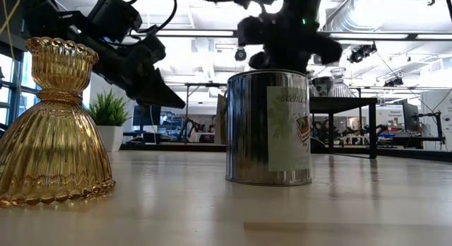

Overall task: Pick & Place candle stick holders
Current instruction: Align the silver scented candle with the other silver scented candles on the shelf

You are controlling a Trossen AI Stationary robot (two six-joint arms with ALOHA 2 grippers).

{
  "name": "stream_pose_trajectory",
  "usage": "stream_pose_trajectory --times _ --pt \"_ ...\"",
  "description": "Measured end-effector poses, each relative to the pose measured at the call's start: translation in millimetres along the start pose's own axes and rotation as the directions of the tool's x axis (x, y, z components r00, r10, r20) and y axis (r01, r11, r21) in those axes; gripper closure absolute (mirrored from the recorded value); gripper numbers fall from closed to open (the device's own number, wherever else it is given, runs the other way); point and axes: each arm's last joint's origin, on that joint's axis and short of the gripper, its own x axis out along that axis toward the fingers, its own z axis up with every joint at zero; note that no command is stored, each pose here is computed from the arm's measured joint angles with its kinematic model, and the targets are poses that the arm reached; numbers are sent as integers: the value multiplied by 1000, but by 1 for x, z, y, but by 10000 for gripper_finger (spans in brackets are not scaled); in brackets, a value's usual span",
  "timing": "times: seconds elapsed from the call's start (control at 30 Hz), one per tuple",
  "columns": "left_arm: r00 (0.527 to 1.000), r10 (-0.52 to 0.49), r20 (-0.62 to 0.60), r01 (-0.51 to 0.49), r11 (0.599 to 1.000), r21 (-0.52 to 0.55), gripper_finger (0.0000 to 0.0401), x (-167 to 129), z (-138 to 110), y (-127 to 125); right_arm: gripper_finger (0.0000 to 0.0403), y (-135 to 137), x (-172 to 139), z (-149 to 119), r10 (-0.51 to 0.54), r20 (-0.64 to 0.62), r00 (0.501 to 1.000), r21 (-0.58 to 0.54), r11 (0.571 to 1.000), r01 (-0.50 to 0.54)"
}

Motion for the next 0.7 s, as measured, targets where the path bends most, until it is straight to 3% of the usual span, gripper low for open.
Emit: stream_pose_trajectory --times 0.1,0.2,0.3,0.4,0.5,0.57,0.7 --pt "1000 26 4 -26 1000 -1 400 0 0 1 397 -1 -14 7 20 -7 1000 279 960 -18" --pt "998 55 8 -55 998 -4 400 0 0 2 397 -4 -25 11 37 -5 999 564 825 -28" --pt "996 86 12 -86 996 -1 400 0 0 2 400 -6 -29 11 42 -13 999 729 684 -19" --pt "994 106 15 -106 994 13 400 0 0 3 401 -9 -24 9 54 -26 998 845 535 -7" --pt "994 108 15 -109 994 25 400 0 1 3 401 -13 -14 7 67 -55 996 907 421 22" --pt "994 108 15 -109 994 26 400 0 0 3 400 -17 -6 8 60 -62 996 929 368 36" --pt "994 108 9 -108 993 35 400 0 0 3 385 -23 6 10 51 -64 997 943 330 44"
